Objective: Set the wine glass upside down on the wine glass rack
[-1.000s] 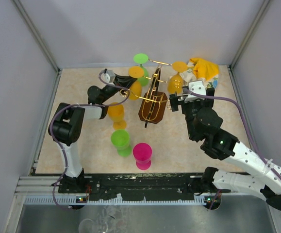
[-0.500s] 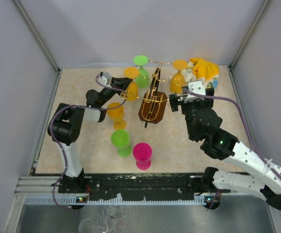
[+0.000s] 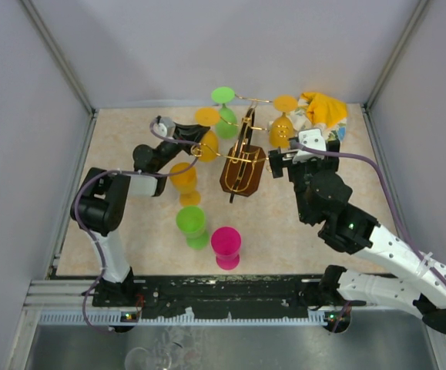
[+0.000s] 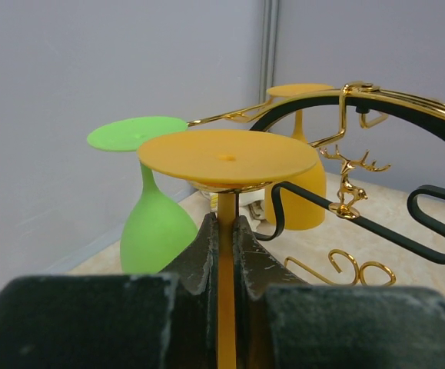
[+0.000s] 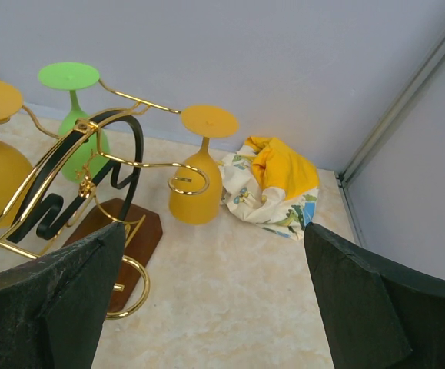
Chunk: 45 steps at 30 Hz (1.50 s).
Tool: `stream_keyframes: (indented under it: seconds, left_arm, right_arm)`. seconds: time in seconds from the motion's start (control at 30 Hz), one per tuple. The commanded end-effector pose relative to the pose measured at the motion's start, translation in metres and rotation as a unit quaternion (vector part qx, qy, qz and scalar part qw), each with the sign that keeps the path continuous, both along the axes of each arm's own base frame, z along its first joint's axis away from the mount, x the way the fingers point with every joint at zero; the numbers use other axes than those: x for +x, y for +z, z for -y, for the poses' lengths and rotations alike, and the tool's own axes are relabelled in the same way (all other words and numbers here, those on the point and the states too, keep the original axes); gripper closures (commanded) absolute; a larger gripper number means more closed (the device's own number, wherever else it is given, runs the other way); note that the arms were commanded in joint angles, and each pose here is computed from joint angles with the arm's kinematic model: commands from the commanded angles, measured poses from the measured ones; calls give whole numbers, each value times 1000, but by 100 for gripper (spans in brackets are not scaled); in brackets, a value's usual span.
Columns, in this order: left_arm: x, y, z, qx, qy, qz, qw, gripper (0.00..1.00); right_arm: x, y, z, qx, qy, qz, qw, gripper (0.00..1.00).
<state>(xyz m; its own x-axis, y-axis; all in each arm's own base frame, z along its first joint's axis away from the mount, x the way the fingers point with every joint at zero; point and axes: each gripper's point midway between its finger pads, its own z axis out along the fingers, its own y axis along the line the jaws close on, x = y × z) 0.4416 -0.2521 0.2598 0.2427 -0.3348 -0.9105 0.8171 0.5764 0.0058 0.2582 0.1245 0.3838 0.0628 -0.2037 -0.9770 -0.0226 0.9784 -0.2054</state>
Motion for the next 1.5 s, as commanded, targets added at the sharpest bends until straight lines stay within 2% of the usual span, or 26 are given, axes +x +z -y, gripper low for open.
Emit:
stream_keyframes:
  seconds: [0.0, 0.27, 0.37, 0.6, 0.73, 1.2, 1.47]
  left_arm:
    - [-26, 37, 3, -8, -25, 75, 997, 100]
    - [-34, 31, 15, 0, -39, 73, 997, 100]
    - [-34, 29, 21, 2, -47, 70, 996, 95]
    - [-30, 30, 23, -7, -40, 71, 997, 50]
    - [-31, 27, 18, -6, -26, 70, 997, 39]
    - [-35, 22, -13, -18, 3, 59, 998, 35]
    - [-31, 27, -26, -26, 20, 58, 998, 26]
  right_arm:
    - [-2, 2, 3, 10, -4, 3, 1000, 1]
    - [-2, -2, 4, 5, -6, -1, 1000, 1]
    - [-2, -4, 4, 4, -7, -2, 1000, 1]
    - [-2, -6, 4, 2, -8, -4, 1000, 1]
    - [-1, -8, 3, 1, -8, -4, 1000, 1]
    - [0, -12, 1, -1, -8, -7, 1000, 1]
    - [0, -14, -1, -1, -5, -10, 1000, 1]
